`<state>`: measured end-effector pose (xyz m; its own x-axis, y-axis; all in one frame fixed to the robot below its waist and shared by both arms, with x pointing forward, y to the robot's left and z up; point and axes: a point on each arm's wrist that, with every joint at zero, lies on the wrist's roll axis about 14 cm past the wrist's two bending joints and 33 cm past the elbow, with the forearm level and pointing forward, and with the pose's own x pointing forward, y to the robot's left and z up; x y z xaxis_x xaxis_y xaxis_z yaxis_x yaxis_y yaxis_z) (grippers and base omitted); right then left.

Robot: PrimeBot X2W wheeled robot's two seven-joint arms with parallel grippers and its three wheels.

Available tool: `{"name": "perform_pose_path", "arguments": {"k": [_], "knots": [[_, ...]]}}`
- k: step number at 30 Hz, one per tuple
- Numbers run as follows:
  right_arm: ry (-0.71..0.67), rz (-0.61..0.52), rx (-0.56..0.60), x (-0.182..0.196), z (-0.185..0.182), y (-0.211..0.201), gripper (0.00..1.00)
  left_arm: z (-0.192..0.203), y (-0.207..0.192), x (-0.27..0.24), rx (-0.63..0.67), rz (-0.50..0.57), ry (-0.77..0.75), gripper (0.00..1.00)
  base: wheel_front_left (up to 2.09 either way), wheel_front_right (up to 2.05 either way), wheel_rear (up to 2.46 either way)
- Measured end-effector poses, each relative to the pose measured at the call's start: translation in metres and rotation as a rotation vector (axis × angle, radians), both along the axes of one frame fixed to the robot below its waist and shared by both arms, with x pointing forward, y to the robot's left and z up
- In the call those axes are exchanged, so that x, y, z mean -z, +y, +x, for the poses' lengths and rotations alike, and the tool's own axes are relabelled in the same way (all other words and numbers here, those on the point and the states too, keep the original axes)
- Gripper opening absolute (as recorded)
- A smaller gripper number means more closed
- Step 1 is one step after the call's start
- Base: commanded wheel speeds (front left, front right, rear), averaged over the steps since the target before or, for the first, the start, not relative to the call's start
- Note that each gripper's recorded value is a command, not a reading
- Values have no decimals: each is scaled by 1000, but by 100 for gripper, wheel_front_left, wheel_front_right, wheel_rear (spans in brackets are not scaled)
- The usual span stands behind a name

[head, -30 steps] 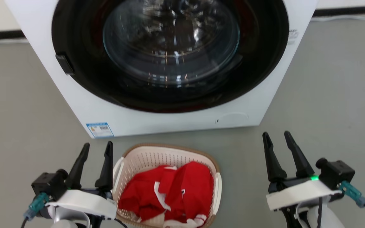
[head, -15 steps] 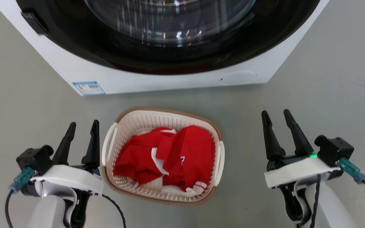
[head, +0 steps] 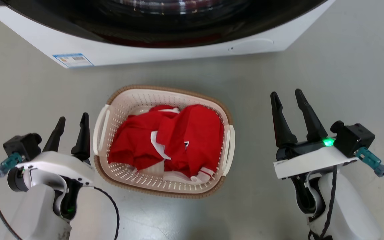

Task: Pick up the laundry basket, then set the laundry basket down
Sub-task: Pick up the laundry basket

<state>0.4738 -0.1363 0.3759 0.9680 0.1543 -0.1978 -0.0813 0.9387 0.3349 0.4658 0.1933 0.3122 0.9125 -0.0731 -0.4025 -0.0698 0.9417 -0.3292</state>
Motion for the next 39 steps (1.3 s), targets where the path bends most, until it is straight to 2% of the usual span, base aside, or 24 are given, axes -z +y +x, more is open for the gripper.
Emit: {"name": "perform_pose_path", "arguments": {"k": [7,12,31,39], "knots": [[10,0,-3,15,10,0,100,3,2,43,12,6,114,100,0,0,0],[17,-1,-9,24,16,1,100,-3,-6,74,72,23,199,100,0,0,0],[60,-30,2,66,30,-10,100,8,-9,156,162,59,376,100,0,0,0],[91,-41,9,80,26,-15,100,-6,-22,181,221,55,458,100,0,0,0]]}}
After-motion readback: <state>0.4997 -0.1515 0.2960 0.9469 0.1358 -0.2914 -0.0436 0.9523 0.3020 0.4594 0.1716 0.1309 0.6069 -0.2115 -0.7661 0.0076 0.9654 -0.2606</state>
